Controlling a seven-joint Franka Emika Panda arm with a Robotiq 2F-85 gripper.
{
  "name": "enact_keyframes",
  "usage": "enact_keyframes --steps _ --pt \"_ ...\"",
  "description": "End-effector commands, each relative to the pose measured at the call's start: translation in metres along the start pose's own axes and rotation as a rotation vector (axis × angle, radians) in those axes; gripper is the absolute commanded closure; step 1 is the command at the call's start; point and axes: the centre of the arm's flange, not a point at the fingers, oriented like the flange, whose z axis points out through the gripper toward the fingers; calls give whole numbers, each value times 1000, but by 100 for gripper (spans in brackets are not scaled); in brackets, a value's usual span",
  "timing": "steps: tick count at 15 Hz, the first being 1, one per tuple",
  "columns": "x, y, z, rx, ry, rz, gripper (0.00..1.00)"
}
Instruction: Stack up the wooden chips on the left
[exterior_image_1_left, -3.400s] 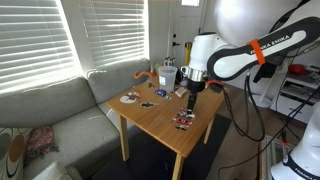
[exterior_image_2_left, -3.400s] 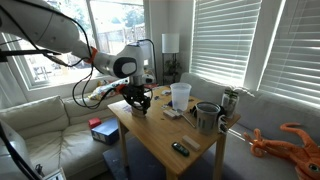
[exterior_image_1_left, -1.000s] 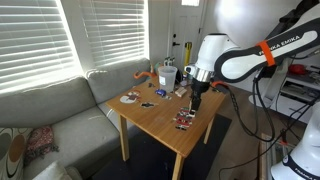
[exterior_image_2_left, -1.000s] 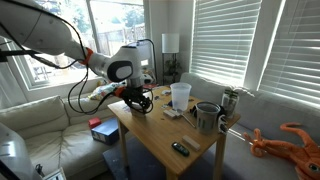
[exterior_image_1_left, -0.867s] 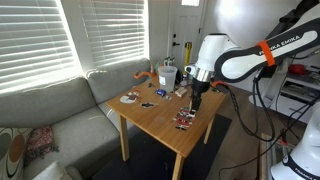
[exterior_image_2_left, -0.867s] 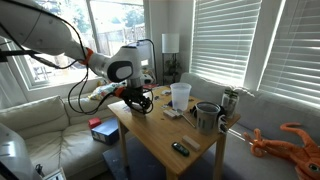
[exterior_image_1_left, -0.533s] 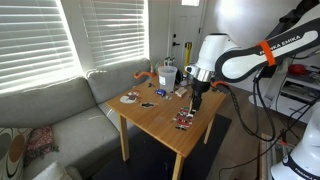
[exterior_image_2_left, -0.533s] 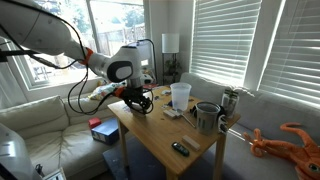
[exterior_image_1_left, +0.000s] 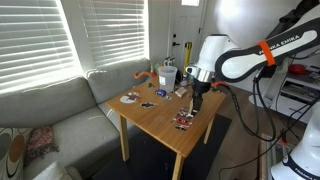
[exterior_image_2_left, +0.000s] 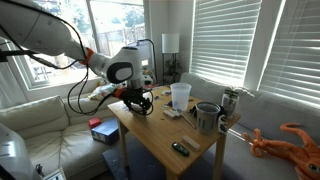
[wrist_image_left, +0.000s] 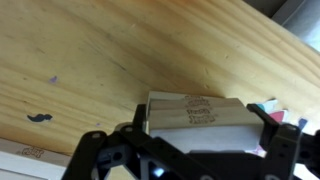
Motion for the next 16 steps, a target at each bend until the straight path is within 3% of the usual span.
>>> enact_keyframes --steps 1,5,13,16 --pt "-10 0 -6 16 23 1 0" --pt "-23 2 -30 6 47 13 0" --pt "-63 1 -128 -15 145 40 0" --pt "-54 3 -127 -15 152 37 0"
